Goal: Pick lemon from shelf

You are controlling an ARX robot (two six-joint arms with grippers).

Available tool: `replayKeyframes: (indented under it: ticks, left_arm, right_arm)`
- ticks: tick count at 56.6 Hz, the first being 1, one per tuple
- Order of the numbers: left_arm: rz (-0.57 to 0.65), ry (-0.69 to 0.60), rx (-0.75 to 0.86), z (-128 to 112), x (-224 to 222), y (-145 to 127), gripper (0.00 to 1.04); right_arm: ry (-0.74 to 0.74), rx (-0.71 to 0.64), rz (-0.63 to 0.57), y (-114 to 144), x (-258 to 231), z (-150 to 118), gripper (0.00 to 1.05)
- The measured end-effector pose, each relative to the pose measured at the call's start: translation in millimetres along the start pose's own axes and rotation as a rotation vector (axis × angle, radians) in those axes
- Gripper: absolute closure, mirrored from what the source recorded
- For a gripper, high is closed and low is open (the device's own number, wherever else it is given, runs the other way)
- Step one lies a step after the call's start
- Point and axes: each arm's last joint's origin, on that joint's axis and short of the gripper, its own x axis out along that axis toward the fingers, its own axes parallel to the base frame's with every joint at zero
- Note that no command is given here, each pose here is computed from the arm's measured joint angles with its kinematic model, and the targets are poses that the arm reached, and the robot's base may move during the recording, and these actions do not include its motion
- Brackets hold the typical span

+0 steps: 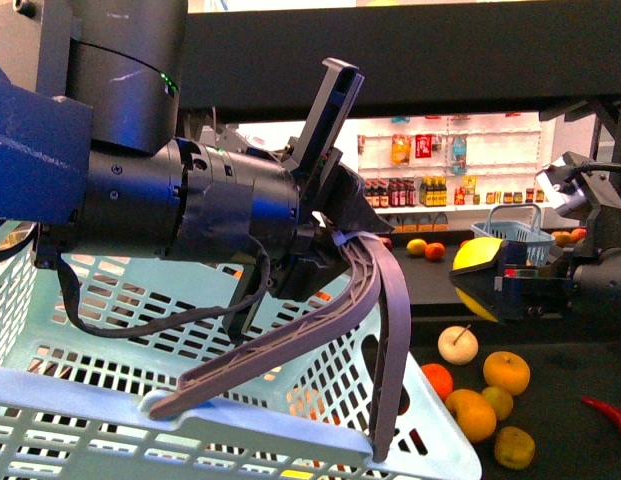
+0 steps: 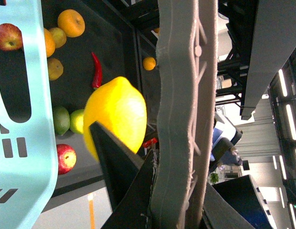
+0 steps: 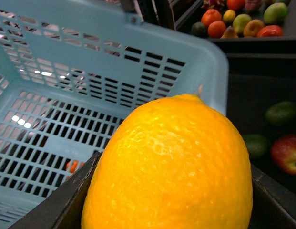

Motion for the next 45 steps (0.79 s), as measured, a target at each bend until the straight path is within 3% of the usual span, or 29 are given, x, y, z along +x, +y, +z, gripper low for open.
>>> replayKeyframes:
  ticks: [13, 22, 34, 42, 45]
  left_arm:
    - [0.000, 0.000, 0.002, 1, 0, 0, 0.95]
    - [0.002, -0.004, 0.007, 1, -1, 1, 0.95]
    - [0.002, -0.001, -0.003, 1, 0, 1, 0.95]
    - [0.002, -0.001, -0.004, 0, 0, 1, 0.95]
    - [0.001, 0.000, -0.006, 0, 0, 1, 0.95]
  right_arm:
    - [0.047, 0.028, 0.056, 31, 10, -14, 0.32]
    - [0.054, 0.022, 0.042, 35, 9, -17, 0.06]
    - [0.000, 0.013, 0.023, 36, -3, 3, 0.07]
    - [-0.059, -0.031, -0.075, 33, -24, 18, 0.07]
    - [-0.122, -0.092, -0.219, 25, -45, 33, 0.07]
